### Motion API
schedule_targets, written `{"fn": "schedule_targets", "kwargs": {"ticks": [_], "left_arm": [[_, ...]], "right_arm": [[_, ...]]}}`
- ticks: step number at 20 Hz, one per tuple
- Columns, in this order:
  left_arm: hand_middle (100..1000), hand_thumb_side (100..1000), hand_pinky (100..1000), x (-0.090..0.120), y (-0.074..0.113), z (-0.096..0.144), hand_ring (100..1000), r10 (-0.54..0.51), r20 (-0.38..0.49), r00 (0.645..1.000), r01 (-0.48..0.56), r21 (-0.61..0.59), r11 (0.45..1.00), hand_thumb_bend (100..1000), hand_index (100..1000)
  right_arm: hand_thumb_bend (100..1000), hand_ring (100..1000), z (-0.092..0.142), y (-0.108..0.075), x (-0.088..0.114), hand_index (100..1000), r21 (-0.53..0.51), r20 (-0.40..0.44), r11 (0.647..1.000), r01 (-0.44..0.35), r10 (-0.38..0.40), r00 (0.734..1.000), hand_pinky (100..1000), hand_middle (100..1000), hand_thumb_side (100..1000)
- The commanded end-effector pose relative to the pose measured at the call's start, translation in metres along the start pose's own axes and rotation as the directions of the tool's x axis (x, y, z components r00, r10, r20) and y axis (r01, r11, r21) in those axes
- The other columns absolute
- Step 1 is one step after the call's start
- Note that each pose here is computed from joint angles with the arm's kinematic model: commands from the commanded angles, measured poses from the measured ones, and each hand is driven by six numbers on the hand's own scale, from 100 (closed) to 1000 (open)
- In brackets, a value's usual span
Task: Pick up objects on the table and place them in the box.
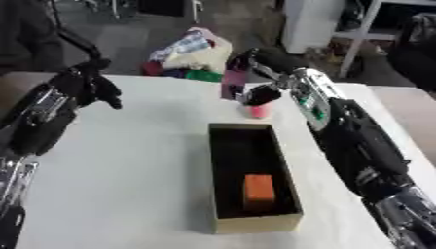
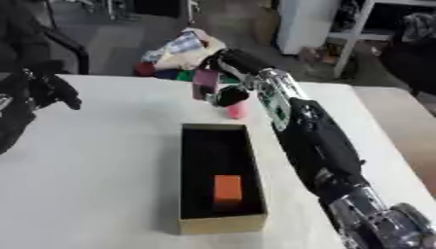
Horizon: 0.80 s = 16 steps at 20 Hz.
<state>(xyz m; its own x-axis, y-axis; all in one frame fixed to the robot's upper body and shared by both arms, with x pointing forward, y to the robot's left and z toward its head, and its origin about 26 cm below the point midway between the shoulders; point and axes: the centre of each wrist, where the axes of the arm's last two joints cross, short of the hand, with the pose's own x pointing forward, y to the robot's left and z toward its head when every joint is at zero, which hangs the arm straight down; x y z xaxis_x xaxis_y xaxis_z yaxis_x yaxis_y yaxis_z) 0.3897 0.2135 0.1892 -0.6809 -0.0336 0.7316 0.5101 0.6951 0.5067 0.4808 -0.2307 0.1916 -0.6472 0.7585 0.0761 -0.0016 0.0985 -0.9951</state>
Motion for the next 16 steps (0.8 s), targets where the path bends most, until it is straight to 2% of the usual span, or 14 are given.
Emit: {"fn": "schedule_targets", "kwargs": {"ticks": [1, 10, 13, 16], "left_arm": [[610, 942, 733, 0.009, 0.010, 0.000, 597, -0.029, 0.013, 0.999, 0.029, 0.014, 0.999, 160, 928], [609, 945, 732, 0.009, 0.011, 0.001, 596, -0.031, 0.009, 0.999, 0.030, 0.015, 0.999, 161, 928], [609, 947, 732, 0.009, 0.010, 0.000, 596, -0.030, 0.009, 1.000, 0.030, 0.012, 0.999, 162, 928], [610, 948, 732, 0.009, 0.010, 0.000, 596, -0.031, 0.008, 0.999, 0.031, 0.009, 0.999, 161, 928]], "right_arm": [[100, 682, 0.013, -0.020, -0.003, 814, 0.004, 0.068, 1.000, -0.010, 0.010, 0.998, 775, 484, 402], [100, 687, 0.033, 0.013, 0.004, 842, 0.161, 0.159, 0.980, 0.115, -0.141, 0.977, 770, 520, 524], [100, 705, 0.034, 0.023, 0.009, 872, 0.211, 0.176, 0.970, 0.120, -0.158, 0.972, 780, 587, 547], [100, 736, 0.035, 0.028, 0.014, 922, 0.239, 0.192, 0.967, 0.086, -0.134, 0.972, 790, 696, 591]]}}
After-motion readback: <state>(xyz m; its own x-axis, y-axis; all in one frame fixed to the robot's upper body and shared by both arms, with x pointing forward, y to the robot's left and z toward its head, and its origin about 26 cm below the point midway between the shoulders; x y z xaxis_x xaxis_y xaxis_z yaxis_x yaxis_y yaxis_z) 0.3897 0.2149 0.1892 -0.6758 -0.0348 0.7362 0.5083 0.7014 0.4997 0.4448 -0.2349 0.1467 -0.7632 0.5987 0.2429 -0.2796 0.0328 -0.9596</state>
